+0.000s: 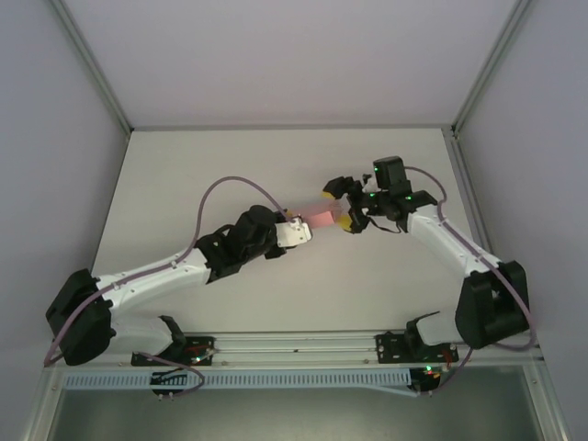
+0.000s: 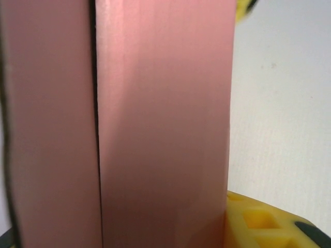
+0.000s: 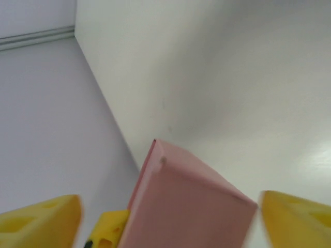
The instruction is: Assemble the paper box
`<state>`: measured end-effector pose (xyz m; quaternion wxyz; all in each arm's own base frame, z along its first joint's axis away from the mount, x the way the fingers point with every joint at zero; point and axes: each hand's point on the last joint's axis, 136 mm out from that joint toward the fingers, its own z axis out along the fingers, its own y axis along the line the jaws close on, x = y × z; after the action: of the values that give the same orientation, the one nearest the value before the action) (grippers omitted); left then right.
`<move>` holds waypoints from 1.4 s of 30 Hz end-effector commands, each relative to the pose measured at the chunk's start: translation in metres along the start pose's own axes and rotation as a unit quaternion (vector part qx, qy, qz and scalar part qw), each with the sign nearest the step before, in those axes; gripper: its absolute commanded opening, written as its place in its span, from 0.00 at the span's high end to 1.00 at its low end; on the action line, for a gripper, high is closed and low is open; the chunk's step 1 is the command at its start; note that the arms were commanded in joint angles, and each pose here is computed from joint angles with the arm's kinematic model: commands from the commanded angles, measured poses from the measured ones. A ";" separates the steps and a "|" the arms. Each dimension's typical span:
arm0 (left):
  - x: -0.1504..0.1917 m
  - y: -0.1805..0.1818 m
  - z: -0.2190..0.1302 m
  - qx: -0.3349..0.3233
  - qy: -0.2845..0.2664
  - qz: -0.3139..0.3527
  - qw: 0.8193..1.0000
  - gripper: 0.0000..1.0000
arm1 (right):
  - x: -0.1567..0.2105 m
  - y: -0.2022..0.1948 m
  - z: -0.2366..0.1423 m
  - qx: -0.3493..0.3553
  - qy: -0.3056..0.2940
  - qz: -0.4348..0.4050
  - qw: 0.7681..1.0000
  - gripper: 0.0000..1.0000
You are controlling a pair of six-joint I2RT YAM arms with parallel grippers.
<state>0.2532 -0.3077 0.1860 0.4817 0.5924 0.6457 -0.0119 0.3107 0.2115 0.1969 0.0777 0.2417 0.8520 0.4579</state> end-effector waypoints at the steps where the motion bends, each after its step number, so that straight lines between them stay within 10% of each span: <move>1: 0.006 -0.011 -0.013 0.078 0.016 -0.016 0.997 0.65 | -0.038 -0.004 -0.046 0.039 -0.146 -0.102 0.983 0.00; 7: 0.046 -0.032 -0.020 0.175 0.095 -0.019 0.980 0.67 | -0.050 0.028 -0.113 0.075 -0.306 -0.395 0.863 0.00; 15: 0.064 -0.037 -0.010 0.262 0.105 -0.051 0.958 0.64 | 0.037 0.036 -0.071 -0.094 -0.118 -0.586 0.796 0.00; 33: 0.091 -0.025 0.038 0.292 0.201 -0.058 0.933 0.59 | 0.024 -0.011 0.035 0.049 0.052 -0.666 0.742 0.29; 42: 0.090 -0.026 0.043 0.297 0.202 -0.058 0.932 0.58 | 0.014 -0.017 0.050 0.069 0.060 -0.666 0.741 0.66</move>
<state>0.2732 -0.2728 0.0930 0.1535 0.6552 0.7312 -0.1117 0.3081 0.2455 0.1532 0.2919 -0.4004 0.8309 0.2532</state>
